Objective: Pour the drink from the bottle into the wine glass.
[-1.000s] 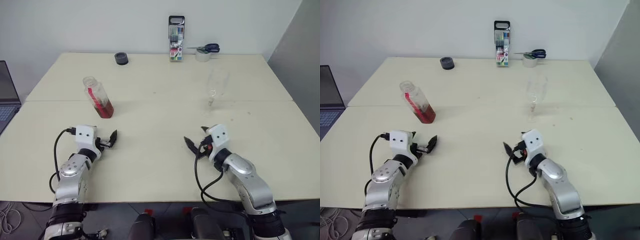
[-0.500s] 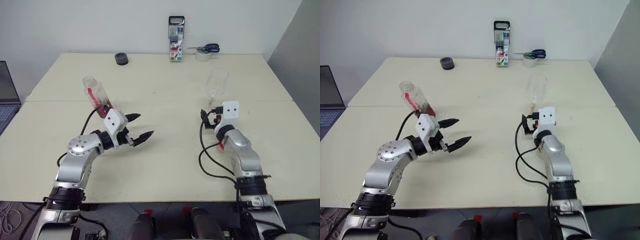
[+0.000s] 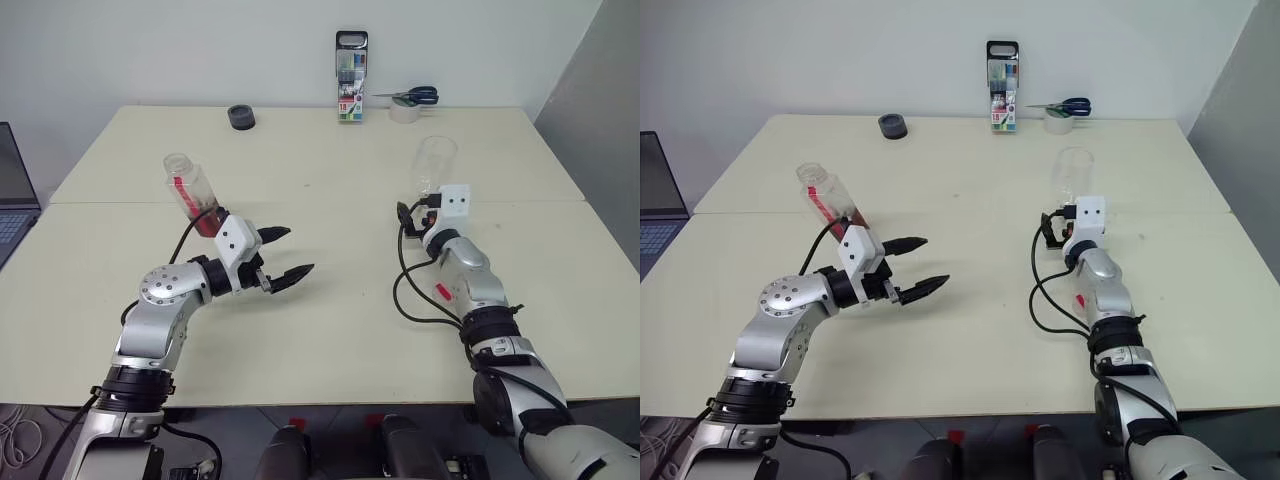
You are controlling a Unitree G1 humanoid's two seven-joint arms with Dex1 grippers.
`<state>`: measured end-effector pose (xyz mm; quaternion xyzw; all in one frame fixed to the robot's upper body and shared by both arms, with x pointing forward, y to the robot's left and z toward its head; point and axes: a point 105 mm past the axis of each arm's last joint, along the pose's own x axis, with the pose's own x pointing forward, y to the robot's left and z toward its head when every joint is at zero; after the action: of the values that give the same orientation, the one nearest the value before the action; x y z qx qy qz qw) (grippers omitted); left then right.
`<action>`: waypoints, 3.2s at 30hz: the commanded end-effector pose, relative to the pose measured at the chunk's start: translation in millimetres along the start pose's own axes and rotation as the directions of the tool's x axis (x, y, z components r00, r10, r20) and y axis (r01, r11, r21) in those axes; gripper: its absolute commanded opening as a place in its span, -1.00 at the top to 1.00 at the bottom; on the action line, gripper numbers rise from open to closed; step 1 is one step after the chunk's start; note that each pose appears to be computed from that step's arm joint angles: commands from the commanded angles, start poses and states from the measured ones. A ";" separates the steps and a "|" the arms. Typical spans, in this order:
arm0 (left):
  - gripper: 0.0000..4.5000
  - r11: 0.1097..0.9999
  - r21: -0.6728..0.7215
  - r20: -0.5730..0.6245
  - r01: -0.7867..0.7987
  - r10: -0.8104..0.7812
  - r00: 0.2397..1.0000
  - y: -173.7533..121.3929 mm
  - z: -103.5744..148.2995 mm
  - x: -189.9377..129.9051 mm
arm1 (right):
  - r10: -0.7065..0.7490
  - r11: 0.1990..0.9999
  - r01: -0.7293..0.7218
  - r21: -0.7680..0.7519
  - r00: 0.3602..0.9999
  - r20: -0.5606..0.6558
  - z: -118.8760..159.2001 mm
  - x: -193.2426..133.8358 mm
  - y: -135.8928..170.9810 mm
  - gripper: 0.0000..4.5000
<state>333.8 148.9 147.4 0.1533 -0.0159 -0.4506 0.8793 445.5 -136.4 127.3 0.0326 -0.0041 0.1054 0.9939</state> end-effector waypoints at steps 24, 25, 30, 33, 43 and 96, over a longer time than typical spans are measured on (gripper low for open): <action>-1.00 0.988 -0.020 -0.012 -0.154 0.153 0.988 15.1 18.5 -43.0 | 0.543 0.834 -0.533 -0.142 0.839 0.042 6.6 -13.9 146.0 0.95; -1.00 0.987 -0.021 -0.013 -0.160 0.160 0.987 15.6 19.4 -44.5 | 0.556 0.825 -0.547 -0.142 0.831 0.030 2.7 -14.4 152.2 0.95; -1.00 0.984 -0.027 -0.015 -0.178 0.178 0.984 14.7 22.7 -48.6 | 0.583 0.804 -0.579 -0.134 0.813 -0.015 -10.5 -14.3 160.9 0.95; -1.00 0.983 -0.029 -0.014 -0.184 0.183 0.983 13.6 25.2 -51.2 | 0.593 0.796 -0.593 -0.120 0.804 -0.037 -17.8 -14.8 163.1 0.95; -1.00 0.981 -0.009 0.036 -0.192 0.192 0.981 15.7 46.2 -51.4 | 0.614 0.780 -0.614 -0.116 0.788 -0.044 -21.6 -16.9 167.7 -0.40; -1.00 0.665 -0.140 -0.049 -0.734 0.735 0.676 70.5 -33.0 -82.9 | 0.818 0.545 -0.819 -0.181 0.567 -0.103 54.3 -147.7 114.5 -0.98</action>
<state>343.9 253.9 128.8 0.0575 -0.0164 -0.0825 0.9948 280.3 -59.8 168.4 -0.0807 0.0041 0.5544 0.8283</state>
